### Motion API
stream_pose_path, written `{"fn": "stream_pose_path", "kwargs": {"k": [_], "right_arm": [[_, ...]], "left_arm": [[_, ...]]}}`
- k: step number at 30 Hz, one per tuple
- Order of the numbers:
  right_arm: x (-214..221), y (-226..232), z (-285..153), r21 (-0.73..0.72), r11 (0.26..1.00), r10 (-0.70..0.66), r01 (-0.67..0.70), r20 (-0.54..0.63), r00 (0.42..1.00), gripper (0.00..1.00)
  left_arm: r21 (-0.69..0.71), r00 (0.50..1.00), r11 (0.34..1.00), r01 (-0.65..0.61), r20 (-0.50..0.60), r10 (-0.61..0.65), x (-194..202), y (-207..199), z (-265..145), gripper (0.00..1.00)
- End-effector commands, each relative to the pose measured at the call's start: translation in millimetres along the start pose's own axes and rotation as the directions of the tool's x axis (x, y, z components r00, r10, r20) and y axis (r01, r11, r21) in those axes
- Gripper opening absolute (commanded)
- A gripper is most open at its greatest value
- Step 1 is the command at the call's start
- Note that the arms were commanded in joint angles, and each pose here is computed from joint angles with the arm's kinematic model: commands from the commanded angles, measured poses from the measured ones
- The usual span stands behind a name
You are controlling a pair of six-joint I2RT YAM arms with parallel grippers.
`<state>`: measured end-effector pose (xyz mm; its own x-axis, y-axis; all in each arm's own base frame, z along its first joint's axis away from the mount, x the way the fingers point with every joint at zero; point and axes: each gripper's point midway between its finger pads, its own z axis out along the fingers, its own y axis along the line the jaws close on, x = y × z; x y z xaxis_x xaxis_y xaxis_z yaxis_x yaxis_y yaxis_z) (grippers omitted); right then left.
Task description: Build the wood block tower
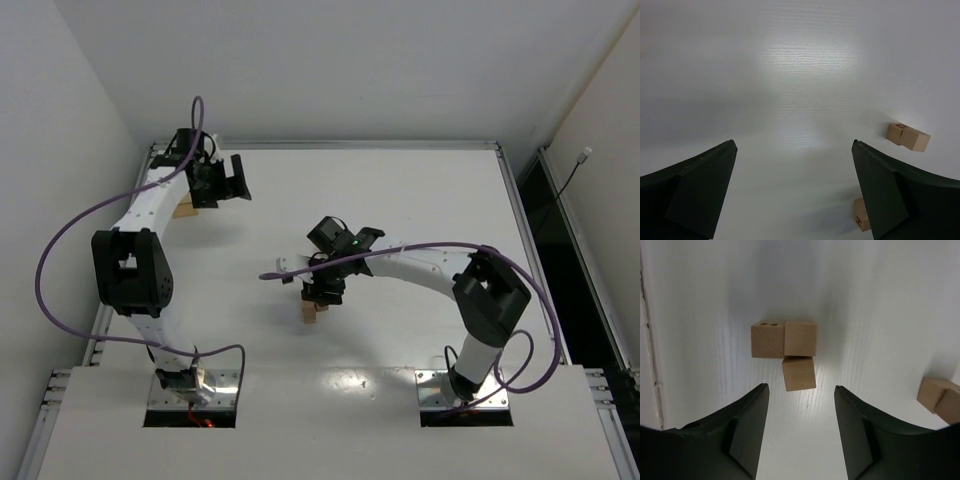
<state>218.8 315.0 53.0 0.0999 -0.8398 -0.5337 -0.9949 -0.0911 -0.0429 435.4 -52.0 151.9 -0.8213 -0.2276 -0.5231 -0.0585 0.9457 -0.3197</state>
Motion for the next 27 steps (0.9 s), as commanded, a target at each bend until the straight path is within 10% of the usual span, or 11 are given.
{"fn": "stream_pose_path", "kwargs": {"k": [1,27], "right_arm": [[-30.7,-18.5,-5.2,0.066,0.998,0.013,-0.019,0.083,0.996,0.53],[7.5,0.0,39.7,-0.112,0.993,-0.031,0.027,-0.039,0.999,0.58]], "left_arm": [[0.033,1.0,0.999,0.001,0.015,-0.002,-11.1,0.4,-0.5,1.0],[0.058,0.998,0.997,0.057,-0.034,-0.055,-7.6,14.1,17.4,1.0]]}}
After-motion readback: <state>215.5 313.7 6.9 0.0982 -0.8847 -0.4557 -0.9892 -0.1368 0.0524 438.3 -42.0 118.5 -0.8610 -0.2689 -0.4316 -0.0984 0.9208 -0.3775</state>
